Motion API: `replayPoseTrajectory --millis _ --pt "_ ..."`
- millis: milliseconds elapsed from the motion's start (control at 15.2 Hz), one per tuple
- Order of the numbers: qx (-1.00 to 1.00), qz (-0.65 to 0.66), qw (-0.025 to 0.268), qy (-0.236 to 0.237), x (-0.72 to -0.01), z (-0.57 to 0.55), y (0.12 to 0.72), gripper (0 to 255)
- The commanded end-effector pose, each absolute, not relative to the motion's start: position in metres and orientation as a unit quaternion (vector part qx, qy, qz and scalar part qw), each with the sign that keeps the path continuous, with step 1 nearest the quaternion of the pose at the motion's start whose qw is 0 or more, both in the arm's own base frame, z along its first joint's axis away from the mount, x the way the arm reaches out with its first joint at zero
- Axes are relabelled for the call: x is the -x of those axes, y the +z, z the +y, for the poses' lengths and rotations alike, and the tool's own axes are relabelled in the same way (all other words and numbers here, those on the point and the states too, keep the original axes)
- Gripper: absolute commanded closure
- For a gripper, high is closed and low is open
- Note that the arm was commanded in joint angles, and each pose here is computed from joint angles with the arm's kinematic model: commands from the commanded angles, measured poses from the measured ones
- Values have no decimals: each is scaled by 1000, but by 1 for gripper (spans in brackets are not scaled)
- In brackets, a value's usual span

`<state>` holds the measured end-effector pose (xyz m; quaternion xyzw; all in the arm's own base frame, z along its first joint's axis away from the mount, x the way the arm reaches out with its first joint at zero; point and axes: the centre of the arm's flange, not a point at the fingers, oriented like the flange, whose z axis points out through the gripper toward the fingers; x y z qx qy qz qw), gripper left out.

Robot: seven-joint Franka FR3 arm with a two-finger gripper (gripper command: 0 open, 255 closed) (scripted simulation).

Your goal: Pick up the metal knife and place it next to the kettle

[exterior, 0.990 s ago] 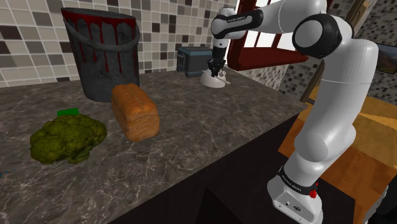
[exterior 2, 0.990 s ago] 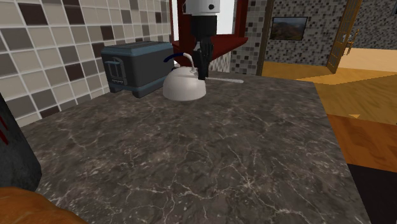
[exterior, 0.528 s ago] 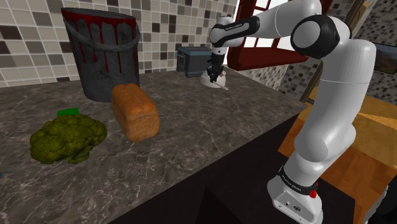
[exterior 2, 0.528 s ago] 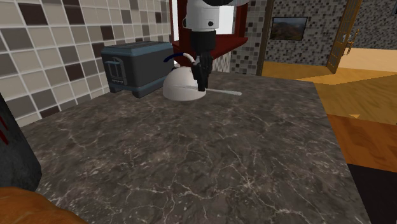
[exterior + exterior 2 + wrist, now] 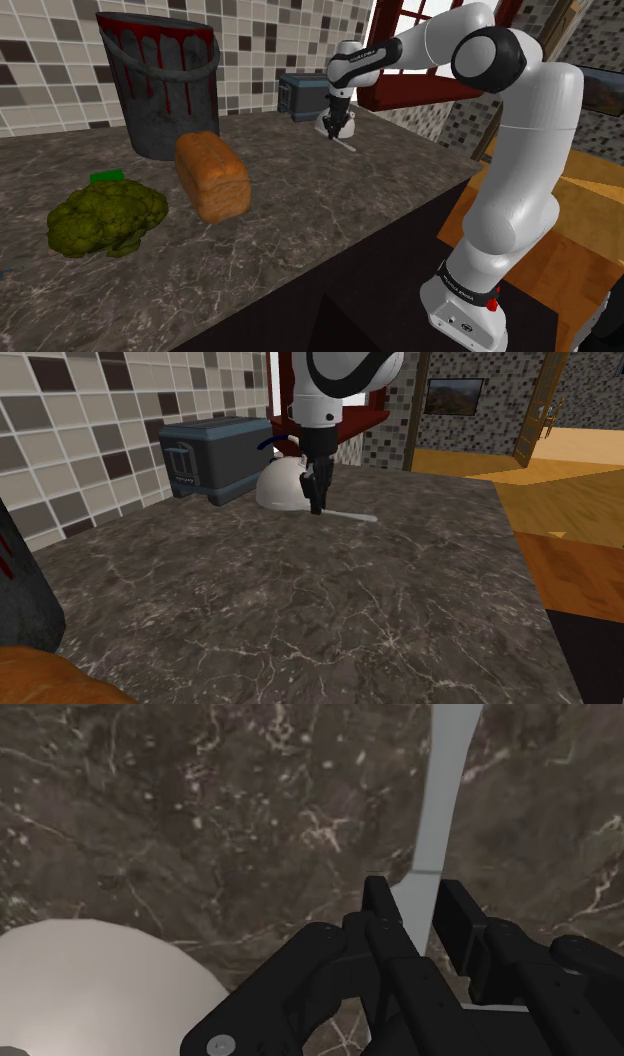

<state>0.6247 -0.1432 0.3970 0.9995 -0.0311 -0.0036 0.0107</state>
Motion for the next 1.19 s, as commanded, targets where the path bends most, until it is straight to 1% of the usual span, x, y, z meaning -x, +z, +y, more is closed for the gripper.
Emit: replayPoseTrajectory --millis 0,396,924,990,1122 --pt "-999 -31 11 -3 -623 -144 386 255" --pt "-999 -31 11 -3 -623 -144 352 255" --pt "-999 -31 11 -3 -623 -144 352 255" --pt "-999 -31 11 -3 -623 -144 352 0" --pt "-999 -31 11 -3 -623 -144 352 0"
